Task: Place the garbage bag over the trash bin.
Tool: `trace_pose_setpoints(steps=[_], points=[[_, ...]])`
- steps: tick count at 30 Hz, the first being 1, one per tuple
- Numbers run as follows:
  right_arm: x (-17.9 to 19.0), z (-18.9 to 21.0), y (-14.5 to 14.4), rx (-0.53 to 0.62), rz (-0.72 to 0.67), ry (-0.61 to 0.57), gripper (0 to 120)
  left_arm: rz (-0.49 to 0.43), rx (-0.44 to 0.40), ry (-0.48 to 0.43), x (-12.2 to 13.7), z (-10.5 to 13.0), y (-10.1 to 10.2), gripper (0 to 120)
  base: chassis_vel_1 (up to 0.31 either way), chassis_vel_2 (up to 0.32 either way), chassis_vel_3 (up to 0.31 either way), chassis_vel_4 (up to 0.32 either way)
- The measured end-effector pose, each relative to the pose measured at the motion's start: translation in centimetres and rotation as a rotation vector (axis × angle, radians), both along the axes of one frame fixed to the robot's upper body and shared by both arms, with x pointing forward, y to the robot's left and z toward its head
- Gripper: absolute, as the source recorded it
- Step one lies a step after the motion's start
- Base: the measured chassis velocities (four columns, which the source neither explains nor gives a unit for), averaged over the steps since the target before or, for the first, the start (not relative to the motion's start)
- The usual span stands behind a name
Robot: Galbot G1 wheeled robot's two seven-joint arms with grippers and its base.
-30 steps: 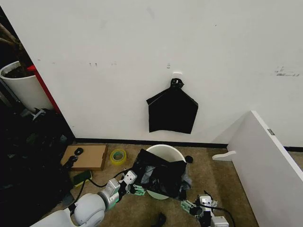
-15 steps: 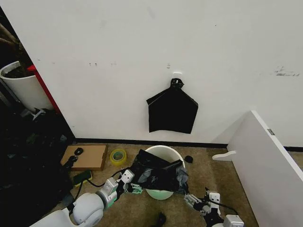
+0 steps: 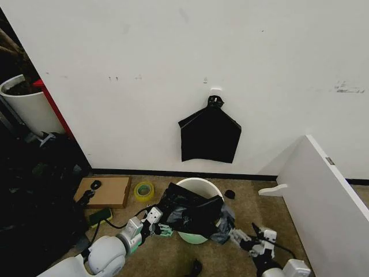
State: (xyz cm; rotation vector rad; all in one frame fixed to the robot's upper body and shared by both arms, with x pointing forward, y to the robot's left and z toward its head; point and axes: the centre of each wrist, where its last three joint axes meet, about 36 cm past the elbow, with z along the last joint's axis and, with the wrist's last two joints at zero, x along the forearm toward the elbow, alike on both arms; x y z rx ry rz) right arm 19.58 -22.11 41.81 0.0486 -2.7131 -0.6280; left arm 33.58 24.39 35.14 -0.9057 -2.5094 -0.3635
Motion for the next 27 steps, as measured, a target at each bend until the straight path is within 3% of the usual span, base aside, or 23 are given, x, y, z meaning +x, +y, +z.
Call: trace_pose_setpoints(steps=[11,21,27], points=[[0.7,-0.7,0.0,-0.020,0.007,-0.011,100,0.037,-0.107,-0.056,-0.4,4.7,-0.2,100,0.000,0.000,0.000,0.000],[1.6,-1.0,0.2,-0.097,0.058,-0.052,100,0.015,-0.112,-0.080,-4.2,7.8,1.1,100,0.000,0.000,0.000,0.000],[3.8,1.1,-1.7,-0.165,0.104,-0.087,100,0.098,-0.222,-0.035,-8.0,6.7,-0.6,100,0.000,0.000,0.000,0.000]])
